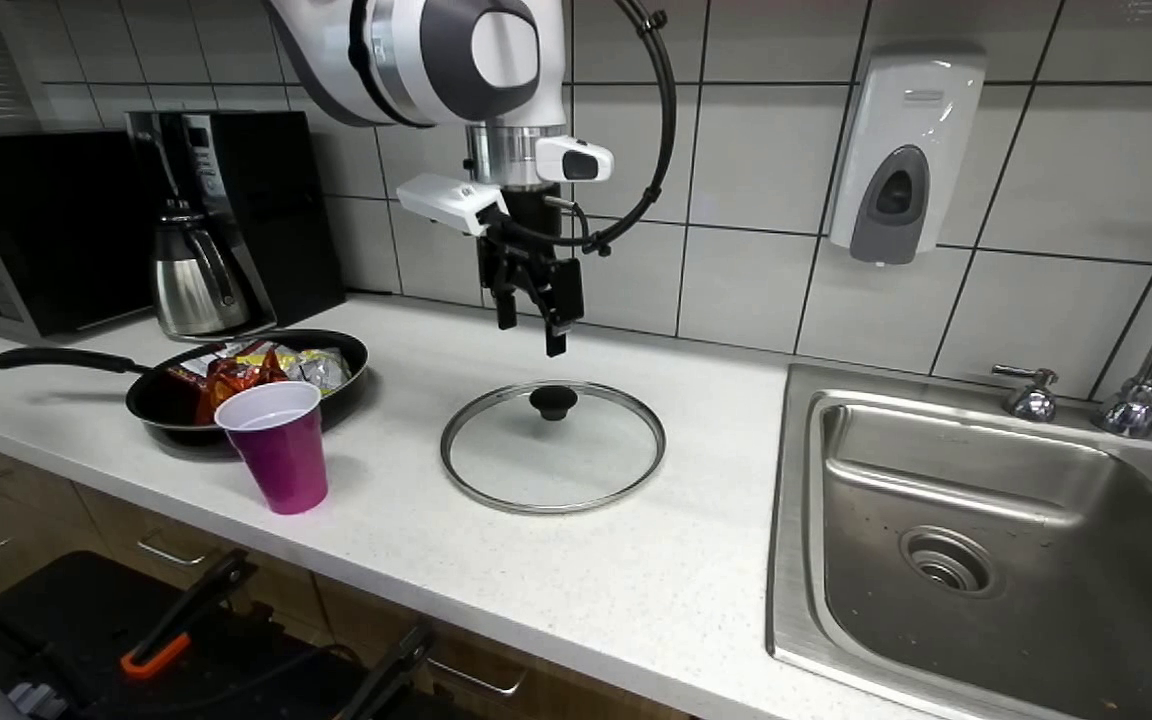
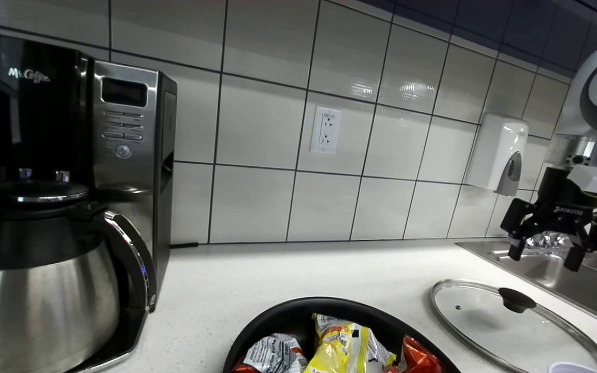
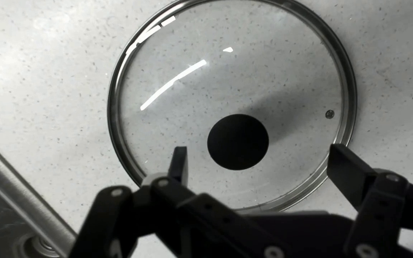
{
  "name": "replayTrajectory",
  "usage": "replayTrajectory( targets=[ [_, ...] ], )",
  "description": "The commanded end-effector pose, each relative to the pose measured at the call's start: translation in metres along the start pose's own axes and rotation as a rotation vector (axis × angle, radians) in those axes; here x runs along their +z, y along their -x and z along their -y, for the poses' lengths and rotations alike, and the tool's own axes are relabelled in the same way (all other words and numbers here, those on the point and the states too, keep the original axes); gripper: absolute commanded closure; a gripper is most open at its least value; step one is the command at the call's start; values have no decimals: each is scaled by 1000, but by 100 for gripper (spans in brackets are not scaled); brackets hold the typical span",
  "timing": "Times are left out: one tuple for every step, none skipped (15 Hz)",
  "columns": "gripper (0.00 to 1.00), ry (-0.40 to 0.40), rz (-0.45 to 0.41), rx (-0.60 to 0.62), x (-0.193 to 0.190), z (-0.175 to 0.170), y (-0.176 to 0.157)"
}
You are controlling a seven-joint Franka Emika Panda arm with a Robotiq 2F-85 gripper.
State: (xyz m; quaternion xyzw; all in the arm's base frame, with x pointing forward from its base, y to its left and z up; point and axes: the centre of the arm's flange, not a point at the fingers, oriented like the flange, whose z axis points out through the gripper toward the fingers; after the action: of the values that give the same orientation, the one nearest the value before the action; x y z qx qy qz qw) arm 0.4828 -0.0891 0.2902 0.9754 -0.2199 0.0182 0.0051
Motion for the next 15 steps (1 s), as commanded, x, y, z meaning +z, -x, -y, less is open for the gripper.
replayTrajectory(
  targets=[
    [0,9,-49,7,8,-13,-3],
    [0,11,-62,13,13,-13,-6],
    [0,7,-67,11,17,-13,-9],
    [0,9,-75,14,22,-13,-12],
    [0,4,-77,13,27,-12,-13],
    [0,2,-74,10,32,-10,-14],
    [0,6,-74,10,36,-10,-14],
    [0,9,-70,9,42,-9,-14],
    [0,9,-68,9,46,-9,-14],
    [0,9,-66,9,51,-9,-14],
    [0,6,-63,6,55,-8,-14],
    [0,5,-62,2,59,-7,-15],
    [0,6,-60,1,63,-5,-16],
    [0,3,-55,-2,67,-4,-16],
    [0,3,-51,-3,70,-3,-17]
  ],
)
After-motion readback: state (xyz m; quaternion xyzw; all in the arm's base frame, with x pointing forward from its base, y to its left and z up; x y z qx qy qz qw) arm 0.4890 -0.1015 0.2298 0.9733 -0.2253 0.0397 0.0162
